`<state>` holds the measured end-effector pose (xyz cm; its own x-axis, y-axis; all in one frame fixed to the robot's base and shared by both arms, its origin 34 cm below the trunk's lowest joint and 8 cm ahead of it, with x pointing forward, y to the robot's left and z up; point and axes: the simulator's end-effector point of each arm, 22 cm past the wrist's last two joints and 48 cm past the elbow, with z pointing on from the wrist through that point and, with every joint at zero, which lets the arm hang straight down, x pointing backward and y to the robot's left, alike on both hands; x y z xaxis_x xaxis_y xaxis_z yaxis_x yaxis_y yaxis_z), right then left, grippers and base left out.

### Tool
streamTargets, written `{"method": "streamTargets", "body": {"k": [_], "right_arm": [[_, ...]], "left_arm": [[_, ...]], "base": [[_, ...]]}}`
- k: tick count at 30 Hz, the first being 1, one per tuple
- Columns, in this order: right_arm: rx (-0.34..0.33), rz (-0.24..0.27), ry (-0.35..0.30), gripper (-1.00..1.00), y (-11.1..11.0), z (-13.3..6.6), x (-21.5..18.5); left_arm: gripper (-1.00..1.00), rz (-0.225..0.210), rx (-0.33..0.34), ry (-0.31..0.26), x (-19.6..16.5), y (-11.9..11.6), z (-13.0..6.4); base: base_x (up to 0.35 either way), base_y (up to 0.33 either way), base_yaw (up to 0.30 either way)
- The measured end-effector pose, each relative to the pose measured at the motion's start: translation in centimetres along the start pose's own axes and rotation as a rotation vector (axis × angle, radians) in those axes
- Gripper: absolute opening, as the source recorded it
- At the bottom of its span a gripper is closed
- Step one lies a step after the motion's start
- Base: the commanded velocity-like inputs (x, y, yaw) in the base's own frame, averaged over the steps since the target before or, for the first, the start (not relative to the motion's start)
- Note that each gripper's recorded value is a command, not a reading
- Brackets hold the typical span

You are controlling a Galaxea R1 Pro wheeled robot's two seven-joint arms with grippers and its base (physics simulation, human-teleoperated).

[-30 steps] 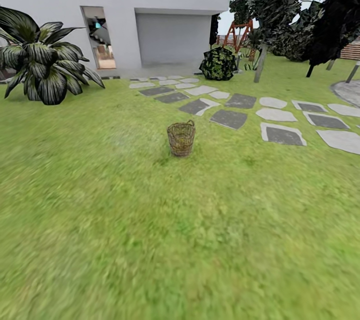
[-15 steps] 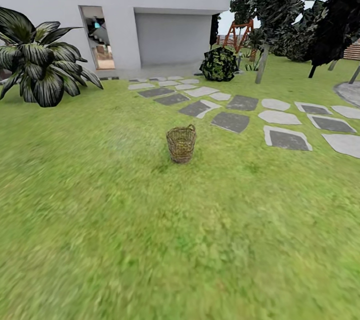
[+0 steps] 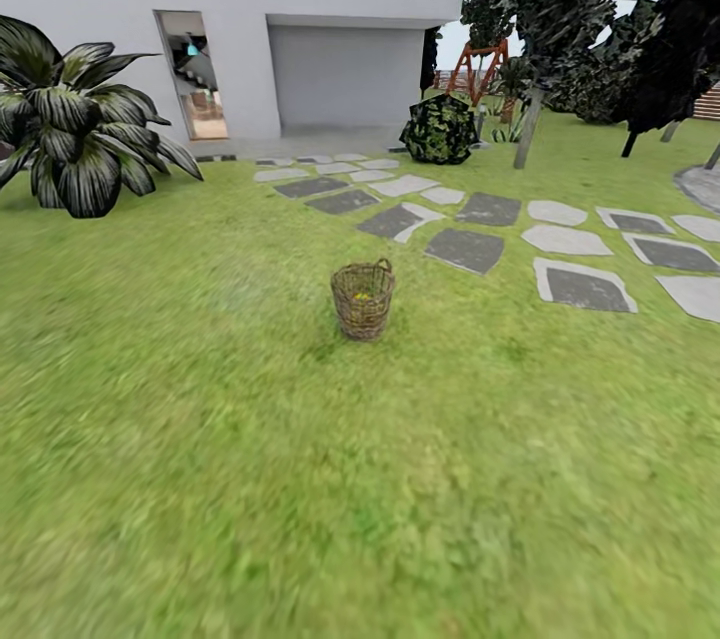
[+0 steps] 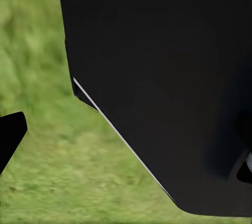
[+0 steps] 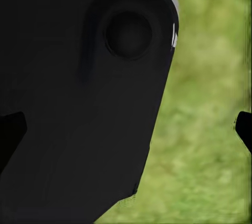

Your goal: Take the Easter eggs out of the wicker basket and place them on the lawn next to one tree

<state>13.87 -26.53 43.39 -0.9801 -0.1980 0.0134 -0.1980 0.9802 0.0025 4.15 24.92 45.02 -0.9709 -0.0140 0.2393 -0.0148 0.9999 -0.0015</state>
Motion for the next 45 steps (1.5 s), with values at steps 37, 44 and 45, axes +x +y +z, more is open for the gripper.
{"method": "streamTargets", "body": {"k": [37,44,45], "right_arm": [[-0.003,-0.005,0.004,1.0,0.11,-0.01,0.18],[0.004,-0.015,-0.004,1.0,-0.41,0.01,-0.15],[0.004,-0.016,-0.004,1.0,-0.44,0.01,-0.17]], "left_arm": [[1.0,0.0,0.0,0.001,0.03,0.01,0.0],[1.0,0.0,0.0,0.0,0.02,0.0,0.0],[1.0,0.0,0.0,0.001,0.02,0.01,0.0]], "base": [[0.34,0.0,0.0],[0.34,0.0,0.0],[0.34,0.0,0.0]]}}
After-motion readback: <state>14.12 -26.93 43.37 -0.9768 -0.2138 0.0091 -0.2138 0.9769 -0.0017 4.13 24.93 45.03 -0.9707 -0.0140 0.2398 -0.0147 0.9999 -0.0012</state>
